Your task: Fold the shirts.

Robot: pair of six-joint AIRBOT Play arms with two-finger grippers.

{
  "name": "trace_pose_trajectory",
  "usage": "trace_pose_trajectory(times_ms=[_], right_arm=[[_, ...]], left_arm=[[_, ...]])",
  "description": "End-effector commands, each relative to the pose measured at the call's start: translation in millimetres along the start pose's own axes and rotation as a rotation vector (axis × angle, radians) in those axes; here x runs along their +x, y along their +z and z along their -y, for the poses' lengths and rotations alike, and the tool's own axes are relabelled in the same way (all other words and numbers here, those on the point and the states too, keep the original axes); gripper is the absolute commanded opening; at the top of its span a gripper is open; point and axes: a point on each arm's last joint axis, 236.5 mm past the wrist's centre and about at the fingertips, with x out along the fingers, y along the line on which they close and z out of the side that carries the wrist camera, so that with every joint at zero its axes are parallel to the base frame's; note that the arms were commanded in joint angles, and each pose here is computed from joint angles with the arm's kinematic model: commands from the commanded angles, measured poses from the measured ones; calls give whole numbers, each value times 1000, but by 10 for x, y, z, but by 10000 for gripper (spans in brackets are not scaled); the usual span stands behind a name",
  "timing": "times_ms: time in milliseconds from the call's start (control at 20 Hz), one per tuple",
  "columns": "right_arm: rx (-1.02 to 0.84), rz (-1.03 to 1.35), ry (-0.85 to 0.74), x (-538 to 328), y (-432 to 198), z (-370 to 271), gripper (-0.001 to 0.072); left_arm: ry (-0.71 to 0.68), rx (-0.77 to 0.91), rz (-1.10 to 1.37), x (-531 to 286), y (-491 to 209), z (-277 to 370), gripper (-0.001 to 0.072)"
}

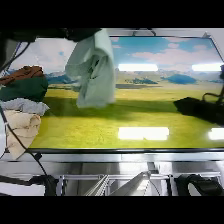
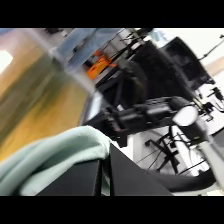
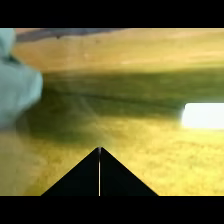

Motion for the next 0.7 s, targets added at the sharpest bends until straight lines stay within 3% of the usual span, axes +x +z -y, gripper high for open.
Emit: trace_pose_trajectory(times_ms=[0, 100, 400, 450, 500, 550, 650], right_arm=[[-42, 73, -31, -428, 362, 0, 17], [-58, 47, -39, -459, 321, 23, 17], [-21, -189, -40, -243, -120, 130, 19], [-11, -230, -41, -196, -198, 158, 59], [-3, -269, -50, -148, -279, 207, 261], [6, -311, -63, -92, -379, 275, 452], [25, -400, -105, -4, -617, 443, 458]], left_arm=[[-58, 71, 156, 162, 364, 829, 25], [-32, 34, 165, 120, 335, 720, 26], [317, -215, -62, 23, -577, -691, 21], [381, -245, -108, -23, -784, -927, 20], [441, -272, -149, -91, -972, -1133, 24], [508, -302, -190, -201, -1170, -1344, 230], [615, -358, -251, -475, -1484, -1663, 691]])
